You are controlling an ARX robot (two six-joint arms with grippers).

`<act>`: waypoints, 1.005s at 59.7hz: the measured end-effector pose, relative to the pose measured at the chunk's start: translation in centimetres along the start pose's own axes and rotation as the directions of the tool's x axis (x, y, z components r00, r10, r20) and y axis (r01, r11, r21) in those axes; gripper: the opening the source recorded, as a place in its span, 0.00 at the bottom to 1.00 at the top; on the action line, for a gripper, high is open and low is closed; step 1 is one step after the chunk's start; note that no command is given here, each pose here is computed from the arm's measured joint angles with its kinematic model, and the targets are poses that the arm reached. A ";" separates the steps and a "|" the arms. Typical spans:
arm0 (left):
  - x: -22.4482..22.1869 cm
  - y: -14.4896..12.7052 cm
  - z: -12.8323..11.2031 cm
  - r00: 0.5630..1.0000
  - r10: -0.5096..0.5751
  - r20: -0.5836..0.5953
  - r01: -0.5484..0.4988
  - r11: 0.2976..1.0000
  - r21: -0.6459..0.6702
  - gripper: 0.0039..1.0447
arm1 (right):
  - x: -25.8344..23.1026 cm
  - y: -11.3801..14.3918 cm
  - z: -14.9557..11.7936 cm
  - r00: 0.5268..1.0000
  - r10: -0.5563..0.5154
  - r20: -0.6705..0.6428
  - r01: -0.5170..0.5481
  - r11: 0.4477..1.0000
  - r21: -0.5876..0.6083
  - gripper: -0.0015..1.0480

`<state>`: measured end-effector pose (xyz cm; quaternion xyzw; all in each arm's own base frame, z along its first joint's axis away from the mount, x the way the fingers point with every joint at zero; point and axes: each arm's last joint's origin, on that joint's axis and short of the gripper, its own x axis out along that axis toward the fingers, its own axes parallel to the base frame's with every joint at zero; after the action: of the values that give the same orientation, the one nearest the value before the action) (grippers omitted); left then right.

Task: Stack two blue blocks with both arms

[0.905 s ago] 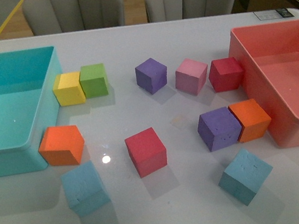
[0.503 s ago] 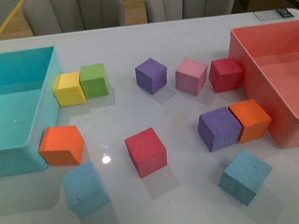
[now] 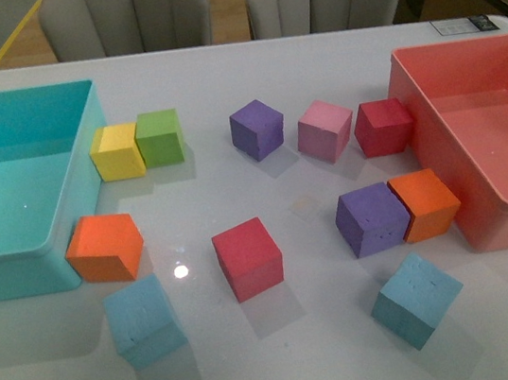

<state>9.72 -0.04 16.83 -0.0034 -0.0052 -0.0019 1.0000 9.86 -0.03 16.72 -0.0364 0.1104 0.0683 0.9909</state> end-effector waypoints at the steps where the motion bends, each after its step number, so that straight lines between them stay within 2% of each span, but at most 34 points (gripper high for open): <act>1: 0.0 0.0 0.0 1.000 0.000 0.000 0.000 1.000 0.000 0.92 | 0.1 0.0 0.0 0.999 0.019 -0.038 -0.019 1.000 -0.007 0.91; 4: 0.0 0.0 0.0 1.000 -0.001 0.000 0.001 1.000 0.000 0.92 | 1.0 -0.2 -0.5 0.975 0.091 -0.204 -0.099 0.995 -0.030 0.91; 7: 0.0 0.0 0.0 1.000 0.000 0.000 0.000 1.000 0.000 0.92 | 2.0 -0.3 -0.9 0.959 0.097 -0.268 -0.118 0.991 -0.063 0.91; 19: 0.0 0.0 0.0 1.000 0.000 0.000 0.000 1.000 0.000 0.92 | 6.7 0.2 -1.9 0.925 0.082 -0.370 -0.168 0.964 -0.207 0.91; 26: 0.0 0.0 0.0 1.000 0.000 0.000 0.000 1.000 0.000 0.92 | 9.1 1.0 -2.6 0.900 0.085 -0.428 -0.207 0.947 -0.246 0.91; 33: 0.0 0.0 0.0 1.000 0.000 0.000 0.000 1.000 0.000 0.92 | 11.4 2.3 -3.8 0.834 0.149 -0.532 -0.305 0.927 -0.218 0.91; 41: 0.0 0.0 0.0 1.000 0.000 0.000 0.000 1.000 0.000 0.92 | 13.9 3.6 -5.1 0.759 0.179 -0.626 -0.370 0.910 -0.188 0.91; 60: 0.0 0.0 0.0 1.000 -0.001 0.000 0.001 1.000 0.000 0.92 | 19.5 5.1 -7.2 0.671 0.126 -0.731 -0.366 0.913 -0.179 0.91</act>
<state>9.71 -0.04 16.84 -0.0032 -0.0054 -0.0023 1.0000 26.43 6.90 5.06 -0.1995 0.4719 0.2005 0.8350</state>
